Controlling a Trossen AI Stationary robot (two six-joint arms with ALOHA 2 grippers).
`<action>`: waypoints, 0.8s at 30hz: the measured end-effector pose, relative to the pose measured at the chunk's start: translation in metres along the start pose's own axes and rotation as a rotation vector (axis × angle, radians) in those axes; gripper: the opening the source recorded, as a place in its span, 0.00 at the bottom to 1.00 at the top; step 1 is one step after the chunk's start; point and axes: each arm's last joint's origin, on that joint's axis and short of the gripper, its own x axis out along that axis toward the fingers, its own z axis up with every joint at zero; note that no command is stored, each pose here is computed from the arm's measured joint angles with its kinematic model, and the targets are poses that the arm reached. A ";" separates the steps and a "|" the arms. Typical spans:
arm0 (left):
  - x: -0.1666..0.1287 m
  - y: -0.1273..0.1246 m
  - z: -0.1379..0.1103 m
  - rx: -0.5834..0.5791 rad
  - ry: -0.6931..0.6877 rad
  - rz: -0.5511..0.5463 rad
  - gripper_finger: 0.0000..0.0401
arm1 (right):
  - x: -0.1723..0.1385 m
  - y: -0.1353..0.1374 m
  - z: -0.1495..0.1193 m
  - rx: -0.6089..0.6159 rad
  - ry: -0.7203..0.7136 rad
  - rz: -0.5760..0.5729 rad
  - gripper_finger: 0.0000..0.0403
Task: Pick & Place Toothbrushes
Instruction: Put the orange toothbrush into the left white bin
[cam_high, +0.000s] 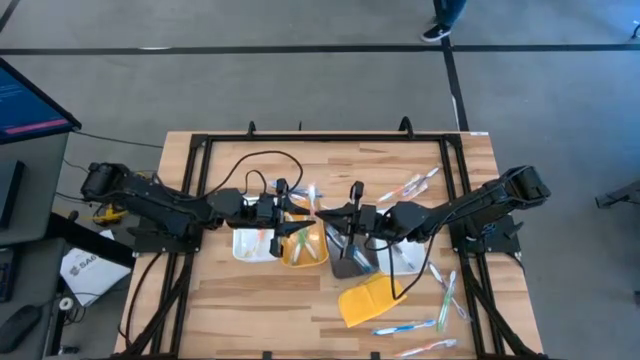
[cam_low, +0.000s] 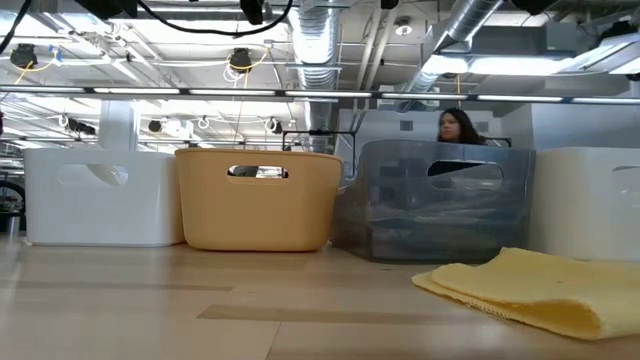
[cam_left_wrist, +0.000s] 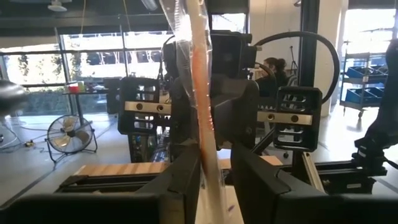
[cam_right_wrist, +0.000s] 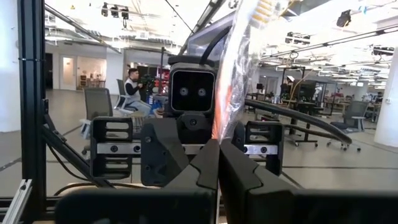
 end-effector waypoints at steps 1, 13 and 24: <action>0.001 0.000 -0.001 0.000 -0.004 0.000 0.21 | 0.000 0.000 0.000 0.001 -0.003 -0.001 0.00; 0.012 0.002 -0.009 -0.018 0.013 0.012 0.20 | 0.000 -0.001 0.003 -0.015 -0.030 -0.001 0.00; 0.017 0.000 -0.012 -0.042 0.056 0.009 0.03 | 0.000 0.002 0.002 -0.038 -0.021 0.054 0.01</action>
